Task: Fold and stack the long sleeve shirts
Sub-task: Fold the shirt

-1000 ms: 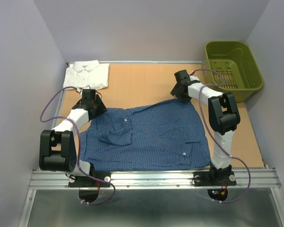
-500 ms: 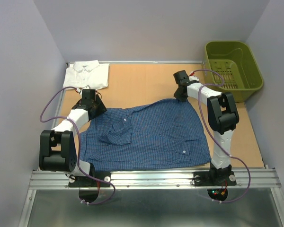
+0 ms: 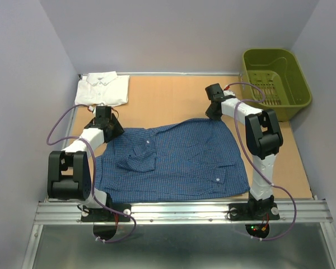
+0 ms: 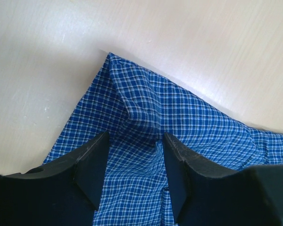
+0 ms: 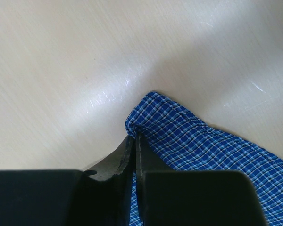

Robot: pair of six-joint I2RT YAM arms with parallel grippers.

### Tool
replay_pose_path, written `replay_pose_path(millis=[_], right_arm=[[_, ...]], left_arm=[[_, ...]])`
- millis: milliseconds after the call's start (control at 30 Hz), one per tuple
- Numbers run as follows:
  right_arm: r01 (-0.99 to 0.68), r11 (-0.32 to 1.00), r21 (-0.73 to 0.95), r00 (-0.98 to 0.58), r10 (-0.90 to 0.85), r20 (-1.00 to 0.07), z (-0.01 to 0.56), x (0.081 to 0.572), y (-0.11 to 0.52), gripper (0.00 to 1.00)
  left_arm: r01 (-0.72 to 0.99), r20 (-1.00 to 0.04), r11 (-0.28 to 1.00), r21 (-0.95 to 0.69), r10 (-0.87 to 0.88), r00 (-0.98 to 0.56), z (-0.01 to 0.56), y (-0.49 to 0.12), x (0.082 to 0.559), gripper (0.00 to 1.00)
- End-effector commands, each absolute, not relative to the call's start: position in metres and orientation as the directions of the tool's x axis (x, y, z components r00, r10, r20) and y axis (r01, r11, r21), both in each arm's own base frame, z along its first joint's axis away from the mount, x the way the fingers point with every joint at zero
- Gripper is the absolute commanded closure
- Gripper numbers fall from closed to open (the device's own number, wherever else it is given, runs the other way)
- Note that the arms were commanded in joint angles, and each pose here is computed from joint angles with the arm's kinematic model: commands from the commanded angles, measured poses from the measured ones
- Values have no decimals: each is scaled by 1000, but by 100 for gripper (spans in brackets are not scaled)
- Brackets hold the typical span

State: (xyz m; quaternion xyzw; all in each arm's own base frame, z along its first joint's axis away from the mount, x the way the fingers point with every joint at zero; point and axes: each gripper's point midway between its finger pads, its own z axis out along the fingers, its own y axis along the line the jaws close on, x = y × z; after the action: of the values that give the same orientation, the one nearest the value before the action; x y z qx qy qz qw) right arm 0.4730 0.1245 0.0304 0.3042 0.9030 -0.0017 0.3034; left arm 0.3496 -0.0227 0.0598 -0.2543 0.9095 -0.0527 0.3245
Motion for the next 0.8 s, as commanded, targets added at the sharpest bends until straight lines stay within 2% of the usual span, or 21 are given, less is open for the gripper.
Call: replay_pose_path(millis=[0, 167, 233, 333, 367, 467, 500, 767], right_arm=[[540, 824, 172, -653, 539, -532, 34, 459, 126, 92], [533, 827, 177, -658, 537, -528, 35, 458, 127, 92], [530, 828, 182, -657, 537, -529, 38, 459, 127, 93], [516, 835, 192, -658, 529, -536, 44, 461, 130, 94], [507, 839, 197, -658, 524, -541, 49, 463, 130, 94], [494, 844, 210, -649, 518, -557, 61, 466, 130, 96], [489, 845, 215, -643, 516, -565, 67, 466, 130, 97], [460, 853, 246, -624, 508, -594, 98, 454, 126, 97]], left_arm=[[-443, -577, 851, -282, -520, -630, 64, -17, 361, 40], [-441, -562, 849, -291, -525, -639, 58, -20, 365, 41], [-441, -554, 848, -294, -527, -644, 56, -20, 367, 45], [-433, -552, 849, -302, -526, -647, 57, -22, 366, 60], [-434, -550, 849, -300, -526, -649, 59, -22, 365, 71], [-443, -566, 843, -305, -535, -628, 74, -19, 360, 95], [-451, -578, 840, -301, -537, -615, 80, -17, 359, 100], [-499, -609, 803, -325, -582, -540, 125, -5, 334, 100]])
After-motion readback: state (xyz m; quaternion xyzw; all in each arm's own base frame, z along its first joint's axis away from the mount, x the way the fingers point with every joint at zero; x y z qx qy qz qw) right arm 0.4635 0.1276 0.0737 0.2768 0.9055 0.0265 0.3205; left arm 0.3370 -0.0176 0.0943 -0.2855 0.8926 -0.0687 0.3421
